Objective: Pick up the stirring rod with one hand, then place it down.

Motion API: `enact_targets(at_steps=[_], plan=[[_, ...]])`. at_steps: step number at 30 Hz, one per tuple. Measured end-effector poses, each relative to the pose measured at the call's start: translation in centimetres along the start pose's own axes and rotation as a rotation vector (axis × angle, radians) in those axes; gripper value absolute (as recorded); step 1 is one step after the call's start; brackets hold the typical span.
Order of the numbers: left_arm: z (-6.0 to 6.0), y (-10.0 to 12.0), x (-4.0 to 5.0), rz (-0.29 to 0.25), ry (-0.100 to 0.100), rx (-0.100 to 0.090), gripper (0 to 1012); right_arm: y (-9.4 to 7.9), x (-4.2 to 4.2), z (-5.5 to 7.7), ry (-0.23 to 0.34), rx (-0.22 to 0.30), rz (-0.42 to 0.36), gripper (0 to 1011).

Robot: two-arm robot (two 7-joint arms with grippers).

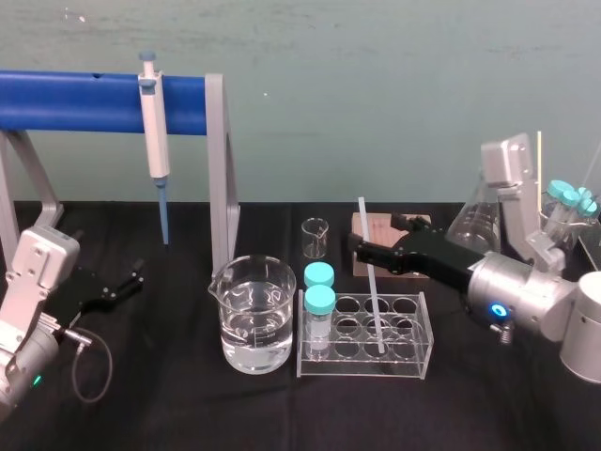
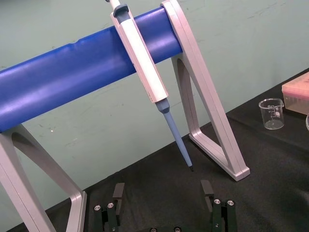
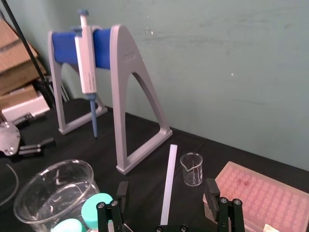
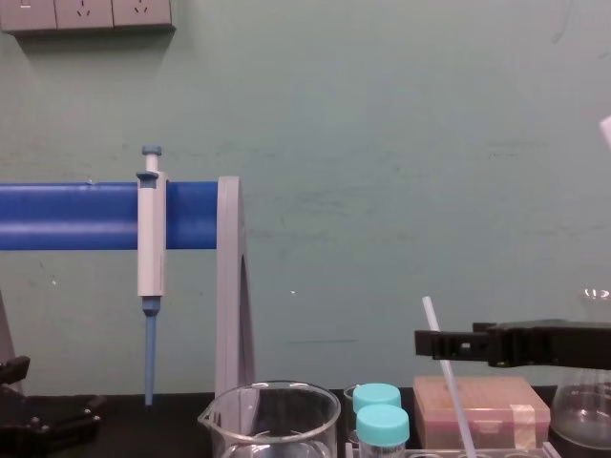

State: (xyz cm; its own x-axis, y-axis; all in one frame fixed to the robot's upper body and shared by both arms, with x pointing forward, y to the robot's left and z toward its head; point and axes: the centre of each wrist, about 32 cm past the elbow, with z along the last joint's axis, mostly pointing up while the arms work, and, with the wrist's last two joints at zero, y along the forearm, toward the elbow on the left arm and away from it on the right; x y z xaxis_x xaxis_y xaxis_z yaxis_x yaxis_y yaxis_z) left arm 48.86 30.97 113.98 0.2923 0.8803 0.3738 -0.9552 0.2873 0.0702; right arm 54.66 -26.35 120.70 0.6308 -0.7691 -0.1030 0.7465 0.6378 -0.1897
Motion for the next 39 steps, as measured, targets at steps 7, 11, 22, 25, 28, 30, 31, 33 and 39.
enact_targets(at_steps=[7,11,22,25,28,30,31,33,39], plan=[[0.0,0.0,0.00,0.000,0.000,0.000,1000,1.5,0.11,-0.2,0.000,-0.034,-0.007,1003],[0.0,0.0,0.00,0.000,0.000,0.000,1000,1.9,0.10,-0.4,0.008,-0.044,-0.007,1003],[0.0,0.0,0.00,0.000,0.000,0.000,1000,1.9,-0.05,-0.6,0.007,-0.063,0.004,1003],[0.0,0.0,0.00,0.000,0.000,0.000,1000,1.9,-0.06,-0.6,0.007,-0.063,0.005,1003],[0.0,0.0,0.00,0.000,0.000,0.000,1000,1.9,-0.06,-0.6,0.007,-0.063,0.005,1003],[0.0,0.0,0.00,0.000,0.000,0.000,1000,2.0,-0.07,-0.6,0.008,-0.062,0.006,1003],[0.0,0.0,0.00,0.000,0.000,0.000,1000,2.0,-0.07,-0.6,0.008,-0.062,0.006,1003],[0.0,0.0,0.00,0.000,0.000,0.000,1000,2.0,-0.07,-0.6,0.008,-0.062,0.006,981],[0.0,0.0,0.00,0.000,0.000,0.000,1000,2.0,-0.06,-0.5,0.008,-0.061,0.006,838]])
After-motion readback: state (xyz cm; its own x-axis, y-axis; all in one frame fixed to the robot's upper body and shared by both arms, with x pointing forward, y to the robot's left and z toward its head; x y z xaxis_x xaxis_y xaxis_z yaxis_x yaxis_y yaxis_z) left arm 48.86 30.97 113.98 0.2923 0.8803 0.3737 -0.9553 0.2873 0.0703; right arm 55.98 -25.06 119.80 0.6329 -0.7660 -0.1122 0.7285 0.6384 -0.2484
